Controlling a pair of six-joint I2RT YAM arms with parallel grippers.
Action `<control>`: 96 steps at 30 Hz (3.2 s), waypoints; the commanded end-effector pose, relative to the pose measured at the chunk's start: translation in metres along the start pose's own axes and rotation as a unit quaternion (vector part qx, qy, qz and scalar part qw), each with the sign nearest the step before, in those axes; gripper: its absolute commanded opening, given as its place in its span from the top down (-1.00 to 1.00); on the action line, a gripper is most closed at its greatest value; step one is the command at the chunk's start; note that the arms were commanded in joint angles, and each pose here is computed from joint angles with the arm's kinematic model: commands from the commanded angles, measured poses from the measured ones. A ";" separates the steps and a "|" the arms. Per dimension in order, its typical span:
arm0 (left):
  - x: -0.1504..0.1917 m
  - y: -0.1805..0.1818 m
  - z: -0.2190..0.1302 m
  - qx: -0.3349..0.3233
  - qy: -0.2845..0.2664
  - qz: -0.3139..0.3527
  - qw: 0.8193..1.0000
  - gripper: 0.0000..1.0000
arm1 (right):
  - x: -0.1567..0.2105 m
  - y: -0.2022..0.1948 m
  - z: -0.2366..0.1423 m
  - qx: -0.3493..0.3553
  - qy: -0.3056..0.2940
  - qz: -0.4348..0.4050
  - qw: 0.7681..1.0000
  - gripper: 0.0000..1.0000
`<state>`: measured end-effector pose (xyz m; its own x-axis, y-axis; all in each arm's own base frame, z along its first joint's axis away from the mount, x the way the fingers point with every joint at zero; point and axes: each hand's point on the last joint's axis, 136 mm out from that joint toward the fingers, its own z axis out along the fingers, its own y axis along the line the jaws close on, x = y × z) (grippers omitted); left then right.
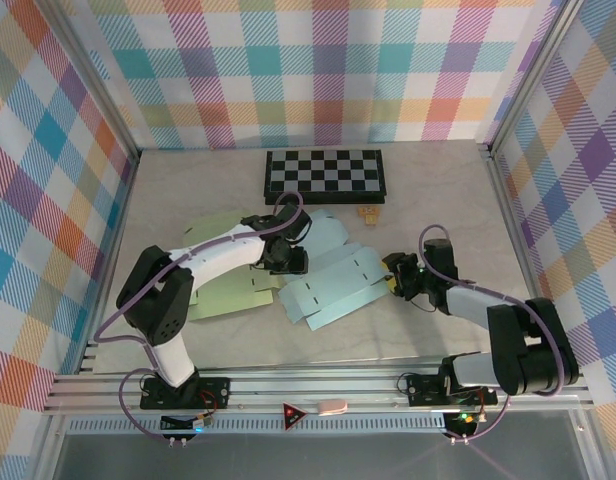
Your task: Fold the paper box
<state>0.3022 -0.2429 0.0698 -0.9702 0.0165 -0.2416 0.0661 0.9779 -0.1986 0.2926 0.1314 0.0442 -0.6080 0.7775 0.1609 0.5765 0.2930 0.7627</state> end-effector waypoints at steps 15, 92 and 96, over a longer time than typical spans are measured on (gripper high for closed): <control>-0.007 -0.005 0.029 0.025 0.029 -0.002 0.999 0.21 | -0.010 0.015 0.017 -0.059 -0.008 0.013 0.998 0.18; -0.015 -0.180 -0.136 -0.237 -0.451 0.445 0.737 0.92 | 0.004 0.204 -0.104 0.029 -0.060 0.232 0.970 0.75; -0.026 -0.179 -0.183 -0.214 -0.482 0.414 0.742 1.00 | -0.013 0.255 -0.148 -0.016 -0.106 0.093 0.990 -0.28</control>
<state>0.2685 -0.3935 0.2296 -0.0212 0.7641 -0.6447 0.3213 0.6159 0.7194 0.3646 0.1276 0.2756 -0.3040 0.9105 0.2803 0.7507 0.0478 0.6589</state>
